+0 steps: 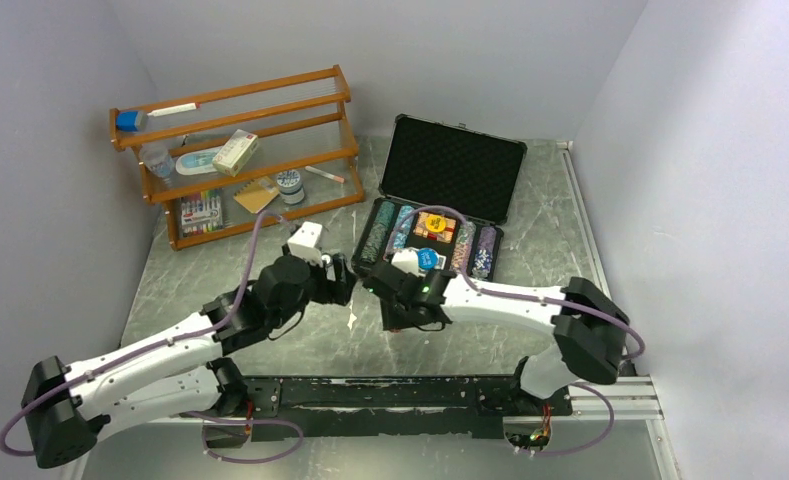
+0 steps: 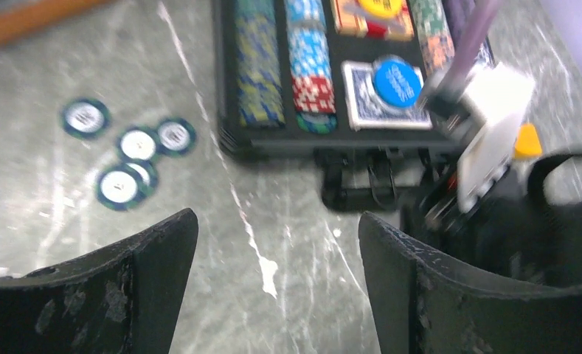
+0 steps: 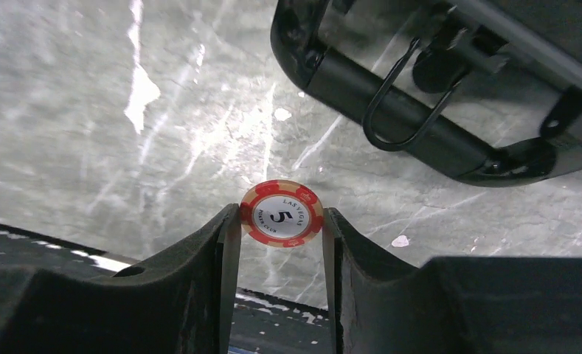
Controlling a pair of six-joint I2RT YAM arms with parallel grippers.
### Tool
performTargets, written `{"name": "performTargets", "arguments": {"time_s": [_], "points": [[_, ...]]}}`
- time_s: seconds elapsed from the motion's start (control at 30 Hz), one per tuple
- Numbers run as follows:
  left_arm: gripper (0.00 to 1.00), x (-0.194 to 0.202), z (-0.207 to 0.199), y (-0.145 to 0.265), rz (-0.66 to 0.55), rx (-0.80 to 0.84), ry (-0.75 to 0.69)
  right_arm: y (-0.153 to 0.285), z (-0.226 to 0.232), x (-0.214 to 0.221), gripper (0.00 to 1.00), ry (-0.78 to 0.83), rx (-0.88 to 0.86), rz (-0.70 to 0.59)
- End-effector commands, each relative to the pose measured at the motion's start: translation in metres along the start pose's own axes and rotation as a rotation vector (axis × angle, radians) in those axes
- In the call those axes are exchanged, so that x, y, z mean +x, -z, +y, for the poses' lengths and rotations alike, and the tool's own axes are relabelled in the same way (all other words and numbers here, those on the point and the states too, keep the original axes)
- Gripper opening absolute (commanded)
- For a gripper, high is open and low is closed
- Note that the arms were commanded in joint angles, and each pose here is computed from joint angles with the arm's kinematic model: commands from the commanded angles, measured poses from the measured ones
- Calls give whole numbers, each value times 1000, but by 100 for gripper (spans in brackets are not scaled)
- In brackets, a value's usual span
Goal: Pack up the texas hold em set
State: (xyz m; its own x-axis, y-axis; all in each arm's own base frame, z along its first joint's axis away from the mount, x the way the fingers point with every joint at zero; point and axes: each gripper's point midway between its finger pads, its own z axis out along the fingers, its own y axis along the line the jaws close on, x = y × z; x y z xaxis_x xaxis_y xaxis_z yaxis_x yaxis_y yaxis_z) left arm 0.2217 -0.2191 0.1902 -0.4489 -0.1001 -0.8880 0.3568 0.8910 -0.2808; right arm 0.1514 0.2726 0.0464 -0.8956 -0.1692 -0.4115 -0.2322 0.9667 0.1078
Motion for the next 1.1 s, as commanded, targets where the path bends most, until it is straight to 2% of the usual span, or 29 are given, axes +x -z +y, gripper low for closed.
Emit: {"name": "performTargets", "arguments": {"time_s": [0.0,0.3,0.5,0.83,0.97,1.07], "points": [[82,20,-42,-8,16,236,152,14,-5,-29,40,-123,-39,-122],[77,73,-77,-20,130,449,278,23,-10,-49,41,-325,-153,-190],[65,84,-93,-20,88,574,386,34,-6,-63,41,-492,-268,-236],[61,74,-104,-39,-2,558,382,43,4,-67,42,-607,-382,-245],[53,72,-99,-47,-30,521,424,43,5,-66,42,-636,-408,-242],[43,67,-98,-48,-50,516,438,42,7,-66,42,-651,-426,-238]]}}
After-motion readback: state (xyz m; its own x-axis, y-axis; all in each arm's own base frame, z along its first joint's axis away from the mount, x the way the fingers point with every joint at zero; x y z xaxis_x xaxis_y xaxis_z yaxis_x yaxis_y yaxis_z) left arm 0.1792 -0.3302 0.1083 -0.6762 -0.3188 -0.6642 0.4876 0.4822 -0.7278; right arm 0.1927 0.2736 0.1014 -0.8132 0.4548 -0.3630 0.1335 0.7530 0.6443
